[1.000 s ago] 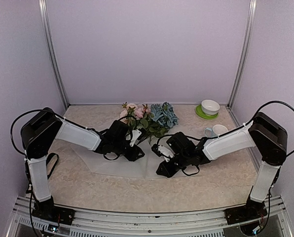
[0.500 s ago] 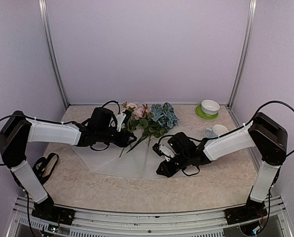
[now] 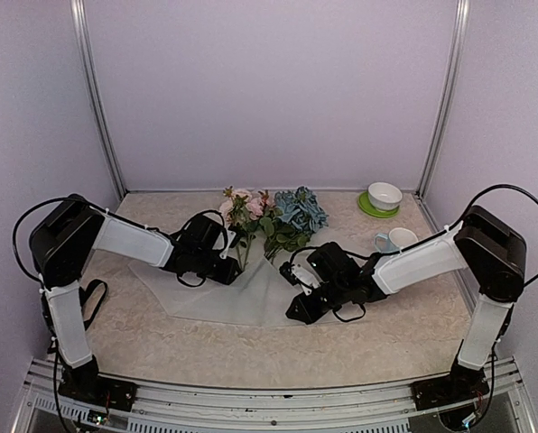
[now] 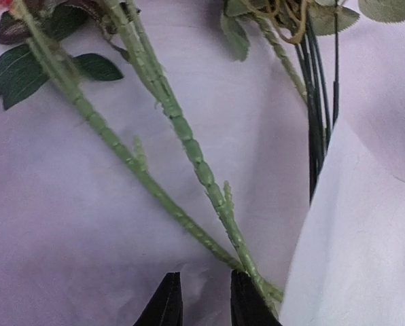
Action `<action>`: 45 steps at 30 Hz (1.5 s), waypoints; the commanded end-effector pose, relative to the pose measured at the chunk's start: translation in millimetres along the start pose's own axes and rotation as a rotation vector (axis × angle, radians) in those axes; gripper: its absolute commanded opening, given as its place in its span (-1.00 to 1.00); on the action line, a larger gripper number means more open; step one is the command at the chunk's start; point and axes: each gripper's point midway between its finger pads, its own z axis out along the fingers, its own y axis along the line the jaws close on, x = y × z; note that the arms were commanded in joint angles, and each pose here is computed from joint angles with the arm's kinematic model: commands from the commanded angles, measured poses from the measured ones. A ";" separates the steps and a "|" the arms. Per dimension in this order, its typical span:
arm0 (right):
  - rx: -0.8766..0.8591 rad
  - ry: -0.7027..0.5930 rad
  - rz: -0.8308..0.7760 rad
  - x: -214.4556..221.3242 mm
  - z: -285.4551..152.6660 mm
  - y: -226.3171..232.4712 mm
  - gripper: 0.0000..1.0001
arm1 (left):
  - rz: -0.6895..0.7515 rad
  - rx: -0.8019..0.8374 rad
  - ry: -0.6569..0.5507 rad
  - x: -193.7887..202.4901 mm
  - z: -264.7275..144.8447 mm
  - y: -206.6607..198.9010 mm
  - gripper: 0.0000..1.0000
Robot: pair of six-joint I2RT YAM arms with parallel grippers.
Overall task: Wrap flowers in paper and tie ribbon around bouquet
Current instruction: Press the fold line of the 1/4-folded wrapping paper.
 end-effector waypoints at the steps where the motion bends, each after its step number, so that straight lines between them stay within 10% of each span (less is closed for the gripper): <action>1: 0.042 0.048 0.022 19.4 -2.4 -11.8 -0.78 | 0.061 0.028 0.097 26.4 13.0 -17.1 -0.49; 15: 0.073 0.051 0.027 19.5 -4.1 -16.5 -0.77 | 0.080 0.278 -0.036 -2.4 -19.7 -72.4 -0.31; 24: 0.086 0.060 0.028 21.8 -3.0 -18.9 -0.77 | -0.052 -0.142 -0.080 -17.7 -59.0 24.7 -0.03; 29: 0.086 0.073 0.036 23.8 -0.1 -19.7 -0.77 | 0.135 -0.029 -0.155 -17.0 -91.7 -54.7 -0.03; 33: 0.087 0.077 0.039 24.0 -0.3 -19.4 -0.78 | 0.180 0.083 -0.044 19.8 -77.9 -91.9 -0.22; 45: 0.107 0.082 0.052 27.3 -3.4 -22.9 -0.78 | 0.045 -0.071 0.243 125.7 -56.6 -40.5 -0.36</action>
